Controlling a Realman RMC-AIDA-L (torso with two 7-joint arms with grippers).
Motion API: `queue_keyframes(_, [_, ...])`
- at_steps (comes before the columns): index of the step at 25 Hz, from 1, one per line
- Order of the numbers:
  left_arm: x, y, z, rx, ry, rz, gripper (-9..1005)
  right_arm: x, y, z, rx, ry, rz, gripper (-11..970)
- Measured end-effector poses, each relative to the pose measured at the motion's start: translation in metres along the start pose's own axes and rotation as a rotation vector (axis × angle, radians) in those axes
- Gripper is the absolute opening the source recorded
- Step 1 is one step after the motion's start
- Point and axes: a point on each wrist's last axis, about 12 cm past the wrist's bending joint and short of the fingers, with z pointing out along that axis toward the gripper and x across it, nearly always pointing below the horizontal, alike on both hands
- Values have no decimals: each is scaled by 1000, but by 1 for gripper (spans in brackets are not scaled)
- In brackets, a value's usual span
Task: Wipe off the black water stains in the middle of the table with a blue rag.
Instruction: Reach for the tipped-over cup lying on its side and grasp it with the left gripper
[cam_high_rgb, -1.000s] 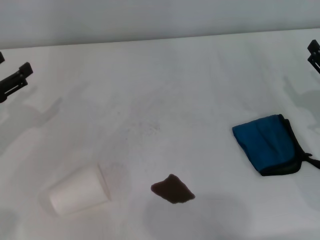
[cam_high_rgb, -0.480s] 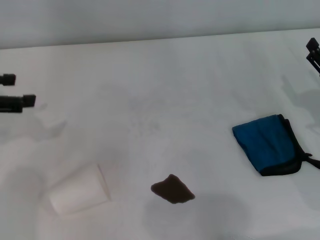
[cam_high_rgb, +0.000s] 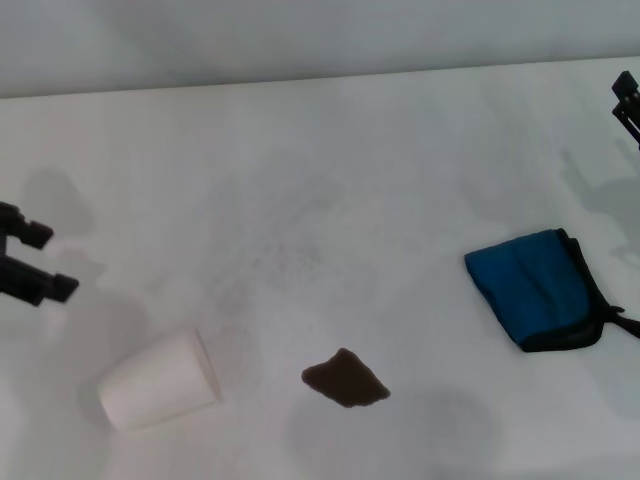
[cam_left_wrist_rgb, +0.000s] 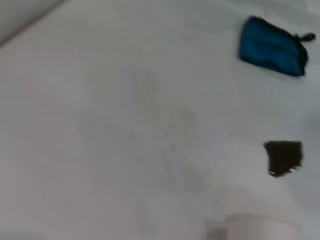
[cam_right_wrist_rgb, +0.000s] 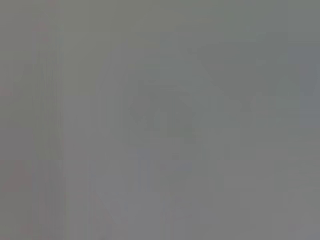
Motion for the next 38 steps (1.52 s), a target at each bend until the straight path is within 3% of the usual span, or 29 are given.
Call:
queue_keyframes(8, [-14,-6,23,95,15,54,860,0,1,-1,-2,-3,4,869])
queue_keyframes(18, [-8,-8,56,186,67,63,871,-1,2,0,-5,-9,3,869])
queue_keyframes(31, [-6,-3,81,176,153,70,873,1,2,-3,0,-1,8,869])
queue_keyframes(38, [-17,-7,109,204,205,114,869,2,1,-6,4,4,9,869])
